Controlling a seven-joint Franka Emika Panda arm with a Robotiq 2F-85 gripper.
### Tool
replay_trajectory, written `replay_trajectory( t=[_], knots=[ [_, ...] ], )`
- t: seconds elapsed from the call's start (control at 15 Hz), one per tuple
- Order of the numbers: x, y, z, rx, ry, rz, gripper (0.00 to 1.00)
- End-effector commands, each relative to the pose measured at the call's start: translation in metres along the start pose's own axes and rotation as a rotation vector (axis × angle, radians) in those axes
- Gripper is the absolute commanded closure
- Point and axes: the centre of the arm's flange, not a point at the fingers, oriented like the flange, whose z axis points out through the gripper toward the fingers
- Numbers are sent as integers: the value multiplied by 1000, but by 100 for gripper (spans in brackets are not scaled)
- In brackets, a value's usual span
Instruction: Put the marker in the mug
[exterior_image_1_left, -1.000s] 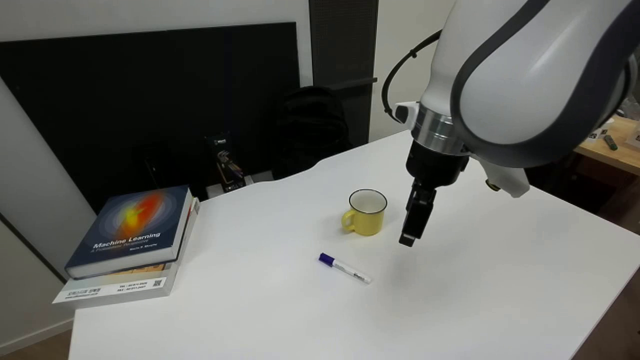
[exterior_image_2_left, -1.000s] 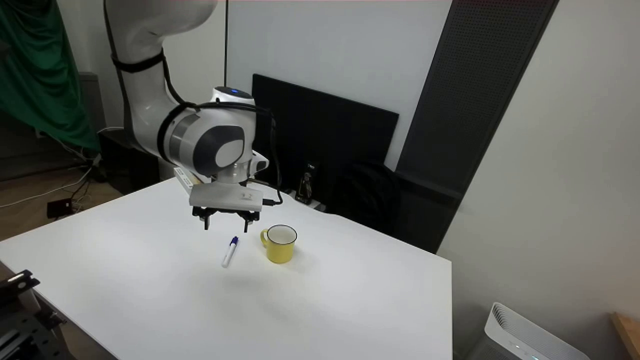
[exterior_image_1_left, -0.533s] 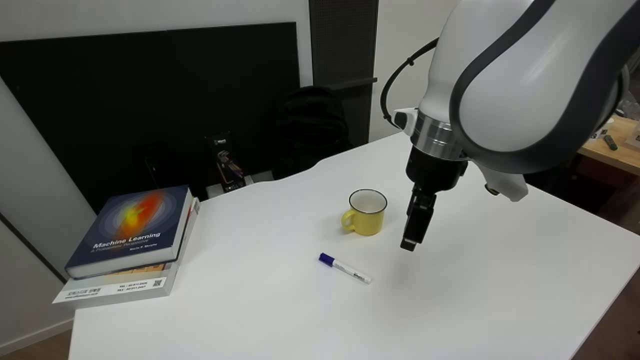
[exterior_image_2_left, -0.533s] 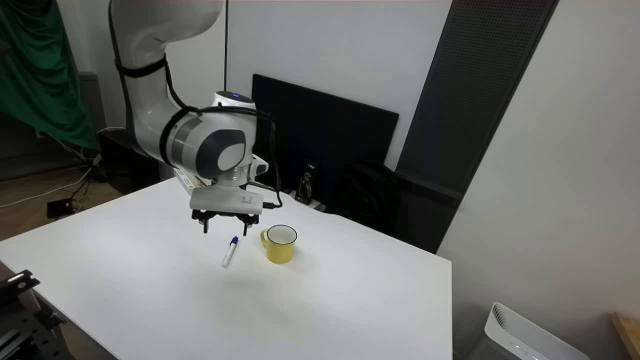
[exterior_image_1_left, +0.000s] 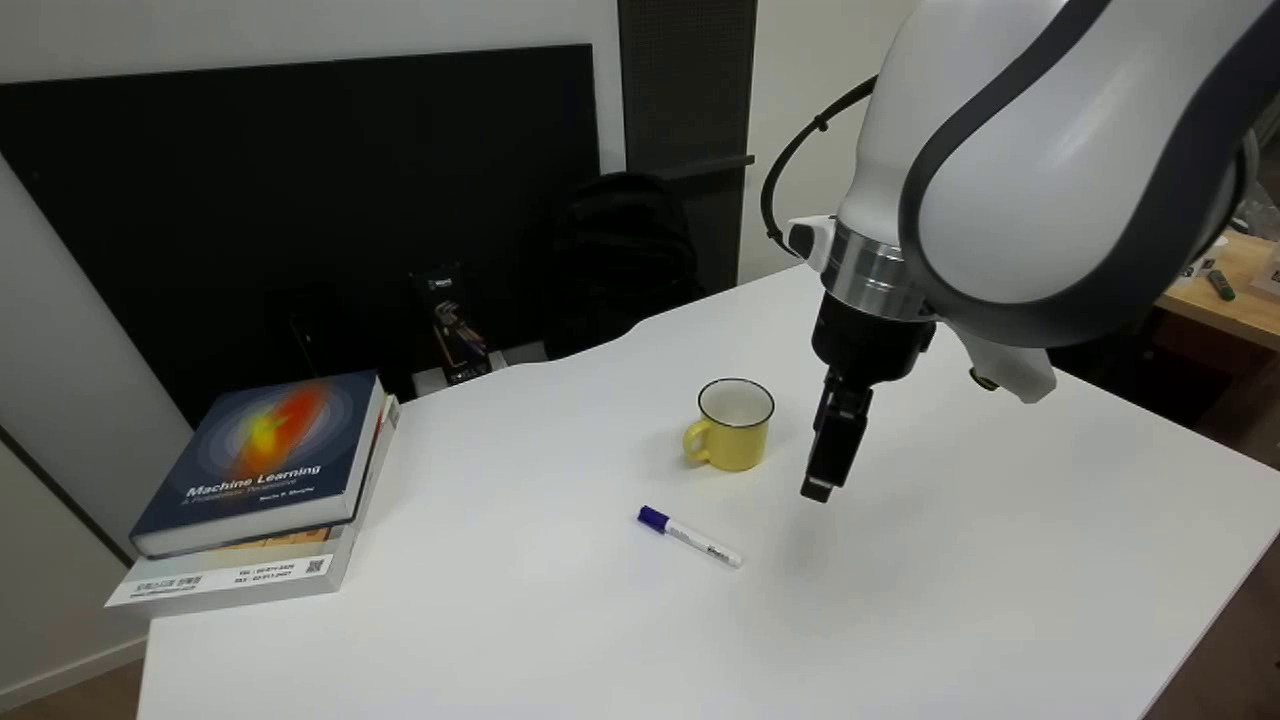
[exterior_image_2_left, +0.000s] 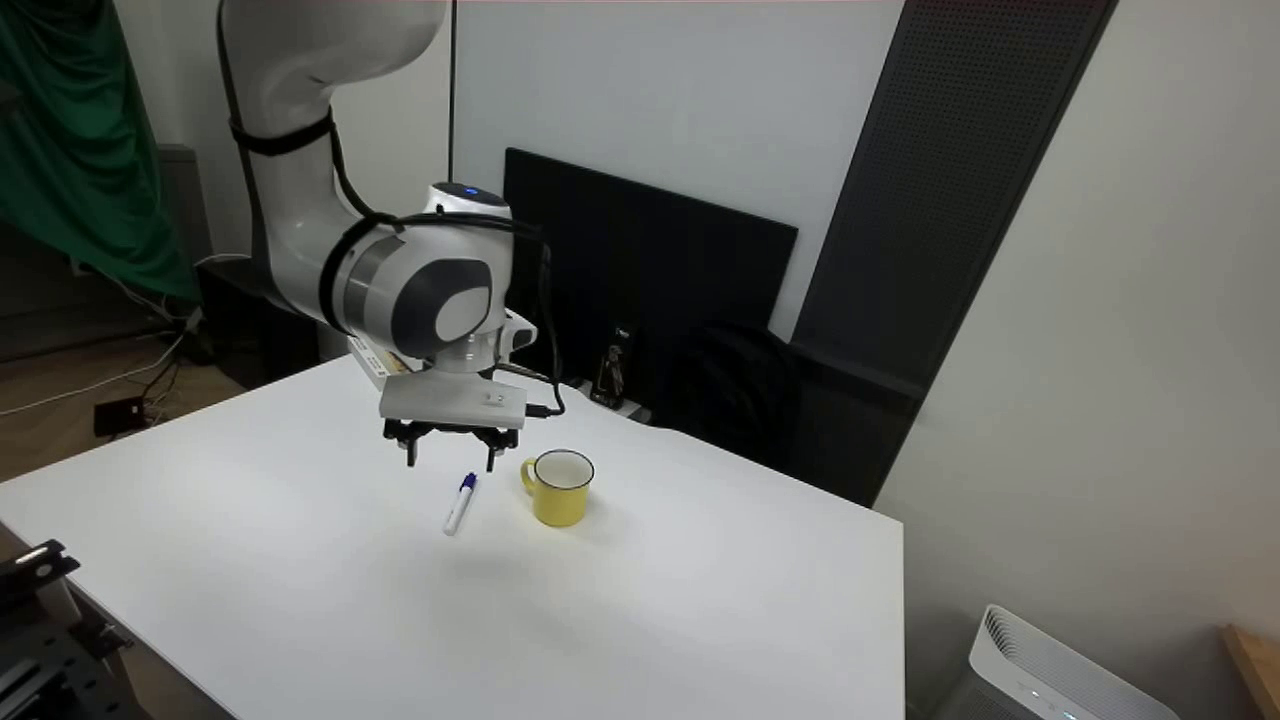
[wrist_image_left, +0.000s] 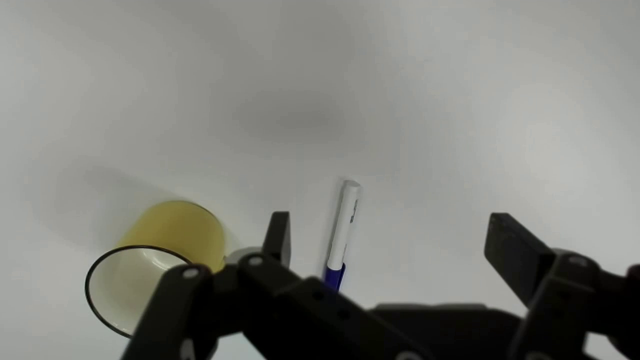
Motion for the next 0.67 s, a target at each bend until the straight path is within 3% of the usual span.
replay_trajectory(
  t=[0.0,0.6],
  knots=[
    [0,0,4,3,-6,-6,0],
    [6,18,74,-33,-38,33,0]
  ],
)
